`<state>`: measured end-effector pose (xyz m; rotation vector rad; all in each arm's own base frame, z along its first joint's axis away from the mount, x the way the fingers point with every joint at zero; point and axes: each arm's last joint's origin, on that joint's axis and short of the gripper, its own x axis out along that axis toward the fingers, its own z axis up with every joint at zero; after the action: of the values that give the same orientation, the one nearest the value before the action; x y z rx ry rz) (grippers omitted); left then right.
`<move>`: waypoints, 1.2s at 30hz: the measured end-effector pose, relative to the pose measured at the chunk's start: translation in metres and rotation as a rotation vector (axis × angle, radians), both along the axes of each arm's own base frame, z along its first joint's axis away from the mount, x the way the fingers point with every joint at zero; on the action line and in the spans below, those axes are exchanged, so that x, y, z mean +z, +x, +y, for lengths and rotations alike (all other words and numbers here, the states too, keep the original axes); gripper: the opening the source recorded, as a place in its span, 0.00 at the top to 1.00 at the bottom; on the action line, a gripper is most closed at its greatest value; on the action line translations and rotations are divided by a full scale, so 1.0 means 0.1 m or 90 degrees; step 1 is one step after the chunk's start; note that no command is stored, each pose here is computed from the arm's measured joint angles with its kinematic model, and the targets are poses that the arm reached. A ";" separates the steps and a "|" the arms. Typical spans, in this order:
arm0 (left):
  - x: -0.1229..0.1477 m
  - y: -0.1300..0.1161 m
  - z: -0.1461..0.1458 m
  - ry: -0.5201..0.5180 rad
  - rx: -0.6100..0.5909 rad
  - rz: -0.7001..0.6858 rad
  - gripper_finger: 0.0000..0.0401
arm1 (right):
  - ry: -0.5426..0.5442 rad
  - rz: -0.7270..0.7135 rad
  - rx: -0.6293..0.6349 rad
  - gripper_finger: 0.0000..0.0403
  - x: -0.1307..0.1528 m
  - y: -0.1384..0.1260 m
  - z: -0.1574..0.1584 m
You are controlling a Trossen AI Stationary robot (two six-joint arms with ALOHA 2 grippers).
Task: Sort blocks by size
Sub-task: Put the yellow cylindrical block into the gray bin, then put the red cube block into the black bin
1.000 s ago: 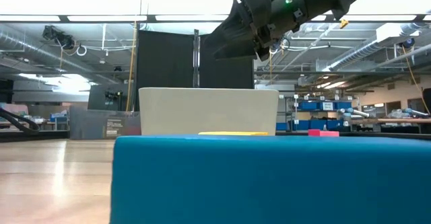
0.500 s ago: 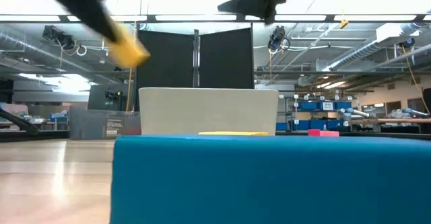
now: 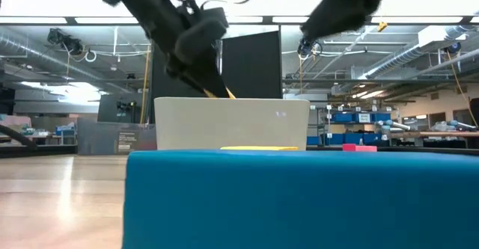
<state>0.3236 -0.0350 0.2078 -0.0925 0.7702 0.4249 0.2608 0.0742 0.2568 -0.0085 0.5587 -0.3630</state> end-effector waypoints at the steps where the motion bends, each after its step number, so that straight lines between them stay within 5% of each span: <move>1: -0.05 0.00 0.05 -0.020 -0.003 -0.012 0.66 | 0.006 0.016 -0.008 0.35 -0.04 -0.03 0.00; 4: -0.15 0.00 0.15 -0.051 -0.004 -0.045 0.60 | 0.021 0.055 -0.041 0.35 -0.15 -0.10 -0.02; 10: -0.18 -0.01 0.18 -0.066 -0.011 -0.050 0.26 | 0.062 0.054 -0.147 0.35 -0.20 -0.13 -0.17; 15: -0.07 0.02 0.18 -0.075 -0.001 -0.091 0.10 | 0.128 0.079 -0.358 0.36 -0.29 -0.18 -0.67; 21: 0.26 -0.08 0.19 -0.050 0.026 -0.178 0.10 | 0.193 0.123 -0.587 0.34 -0.45 -0.28 -1.46; 28: 0.60 -0.33 0.08 -0.019 0.019 -0.220 0.18 | 0.243 0.174 -0.705 0.27 -0.73 -0.38 -2.08; 36: 0.75 -0.54 -0.11 0.017 0.017 -0.229 0.24 | 0.269 0.164 -0.746 0.21 -1.02 -0.30 -2.32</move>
<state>0.2701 -0.0461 0.2828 -0.1503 0.4102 0.4285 0.2307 -0.1582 0.1552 0.7143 0.8505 -1.3874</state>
